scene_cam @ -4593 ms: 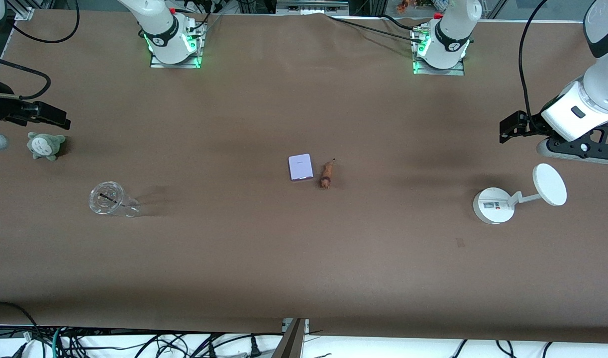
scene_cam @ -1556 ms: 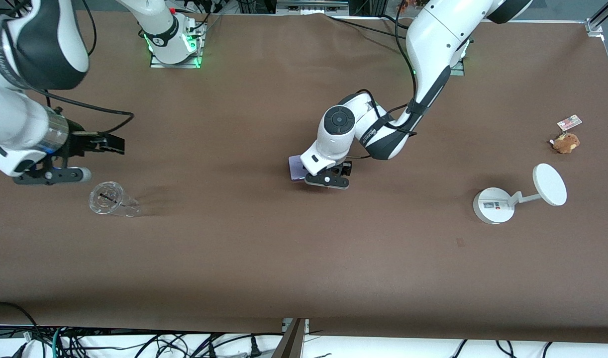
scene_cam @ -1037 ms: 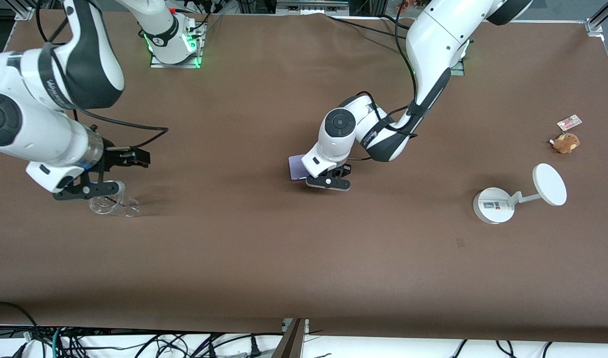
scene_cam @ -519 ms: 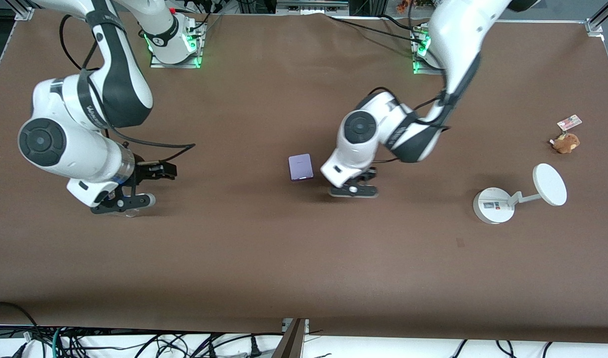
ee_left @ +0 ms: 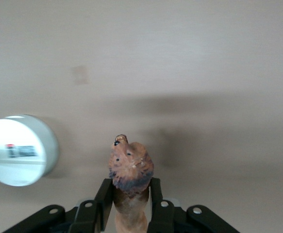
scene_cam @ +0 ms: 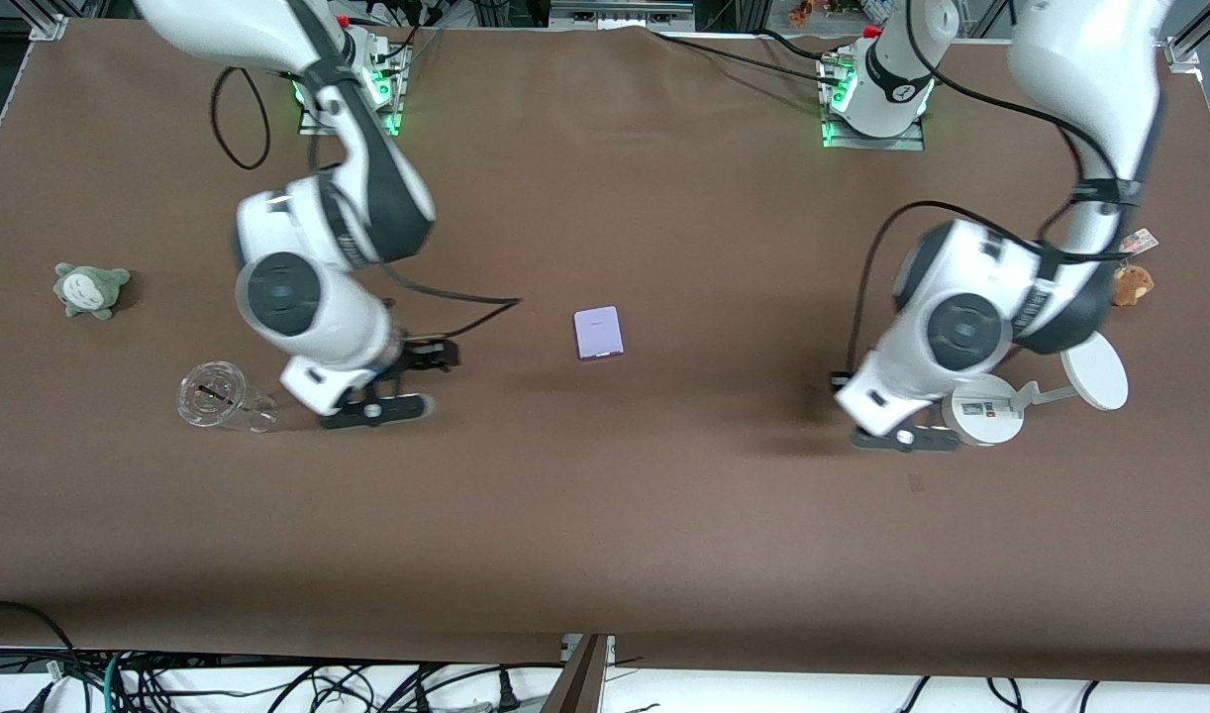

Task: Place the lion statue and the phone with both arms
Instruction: 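Carry the lion toward the lamp while the right gripper reaches the phone, then grasp the lavender flip phone with the right gripper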

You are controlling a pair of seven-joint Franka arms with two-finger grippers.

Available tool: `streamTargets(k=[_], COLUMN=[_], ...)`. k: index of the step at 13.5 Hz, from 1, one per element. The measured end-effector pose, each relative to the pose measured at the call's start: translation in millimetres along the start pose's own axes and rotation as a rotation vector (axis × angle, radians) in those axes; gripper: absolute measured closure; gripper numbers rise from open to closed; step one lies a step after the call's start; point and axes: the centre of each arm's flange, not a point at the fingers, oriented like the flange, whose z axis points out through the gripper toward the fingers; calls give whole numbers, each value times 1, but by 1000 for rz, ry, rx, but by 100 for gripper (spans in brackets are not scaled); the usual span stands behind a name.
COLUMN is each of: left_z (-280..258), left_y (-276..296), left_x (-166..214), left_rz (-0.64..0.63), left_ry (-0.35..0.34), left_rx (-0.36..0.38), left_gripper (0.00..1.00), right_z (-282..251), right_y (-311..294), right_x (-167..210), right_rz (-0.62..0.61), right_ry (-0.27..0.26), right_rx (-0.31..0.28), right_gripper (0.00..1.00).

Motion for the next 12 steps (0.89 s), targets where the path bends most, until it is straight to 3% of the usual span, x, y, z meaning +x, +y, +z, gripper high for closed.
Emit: streamTargets(k=[6, 12], left_z=[38, 98], left_y=[-62, -81], left_x=[-4, -14], left_rz=[-27, -31], left_ry=[-39, -12], left_rx=[-17, -65], left_gripper=[64, 64], right_z=[99, 147], right_y=[-150, -197], right_x=[-39, -69], right_rz=[23, -33], right_ry=[72, 56], right_rx=[10, -9], right_gripper=[0, 0])
